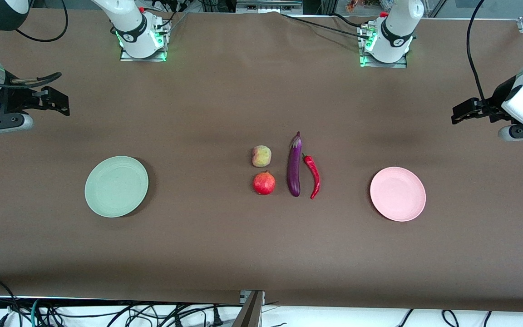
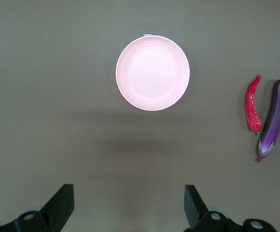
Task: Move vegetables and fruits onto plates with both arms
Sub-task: 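Reach the left gripper down to the red chili pepper, then close the left gripper on the red chili pepper and lift it, then place the chili on the pink plate while the right gripper reaches forward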
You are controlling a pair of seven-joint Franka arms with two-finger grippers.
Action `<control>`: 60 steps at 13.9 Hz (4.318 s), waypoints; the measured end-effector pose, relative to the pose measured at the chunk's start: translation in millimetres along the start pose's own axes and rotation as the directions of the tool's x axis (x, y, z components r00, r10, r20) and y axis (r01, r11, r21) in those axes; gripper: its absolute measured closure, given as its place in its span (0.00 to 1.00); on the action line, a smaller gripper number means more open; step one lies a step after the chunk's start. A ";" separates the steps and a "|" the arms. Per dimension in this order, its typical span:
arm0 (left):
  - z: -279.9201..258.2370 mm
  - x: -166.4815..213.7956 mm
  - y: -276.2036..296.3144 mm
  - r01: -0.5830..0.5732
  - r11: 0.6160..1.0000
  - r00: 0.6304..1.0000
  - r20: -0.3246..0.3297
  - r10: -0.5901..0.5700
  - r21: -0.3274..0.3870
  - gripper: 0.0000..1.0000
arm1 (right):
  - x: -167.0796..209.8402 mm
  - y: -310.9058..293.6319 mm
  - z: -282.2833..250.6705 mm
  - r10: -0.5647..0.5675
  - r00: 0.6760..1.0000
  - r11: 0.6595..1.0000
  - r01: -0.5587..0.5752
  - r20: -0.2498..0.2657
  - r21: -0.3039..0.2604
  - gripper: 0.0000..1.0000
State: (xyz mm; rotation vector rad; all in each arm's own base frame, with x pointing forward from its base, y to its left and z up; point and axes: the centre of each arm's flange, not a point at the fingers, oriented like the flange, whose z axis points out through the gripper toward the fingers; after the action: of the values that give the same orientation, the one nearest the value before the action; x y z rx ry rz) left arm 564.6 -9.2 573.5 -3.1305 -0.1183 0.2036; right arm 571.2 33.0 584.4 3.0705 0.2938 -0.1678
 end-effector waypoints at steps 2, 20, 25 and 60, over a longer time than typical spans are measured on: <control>-0.1 0.0 0.0 0.000 1.000 1.000 0.000 0.000 0.000 0.00 | 1.0 0.2 -1.6 0.000 1.000 1.000 0.000 -0.004 0.000 0.00; 134.9 53.1 168.7 -0.176 0.984 0.975 0.140 0.174 -0.004 0.00 | 2.2 0.7 -6.6 0.001 1.000 1.000 -0.001 -0.015 -0.002 0.00; 250.4 101.4 229.8 -0.010 0.997 1.000 0.027 0.012 -0.075 0.00 | 2.4 0.8 -6.6 0.001 1.000 1.000 -0.001 -0.015 -0.002 0.00; 297.1 140.2 138.7 -0.213 0.898 0.974 0.013 0.226 0.385 0.85 | 2.5 1.0 -6.5 0.001 1.000 1.000 -0.001 -0.015 -0.002 0.00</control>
State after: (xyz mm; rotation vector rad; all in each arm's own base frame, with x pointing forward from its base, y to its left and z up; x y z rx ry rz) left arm 675.2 -137.7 259.8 -2.7445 0.2484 0.1540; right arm 574.5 32.9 590.6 3.0715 0.2923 -0.1444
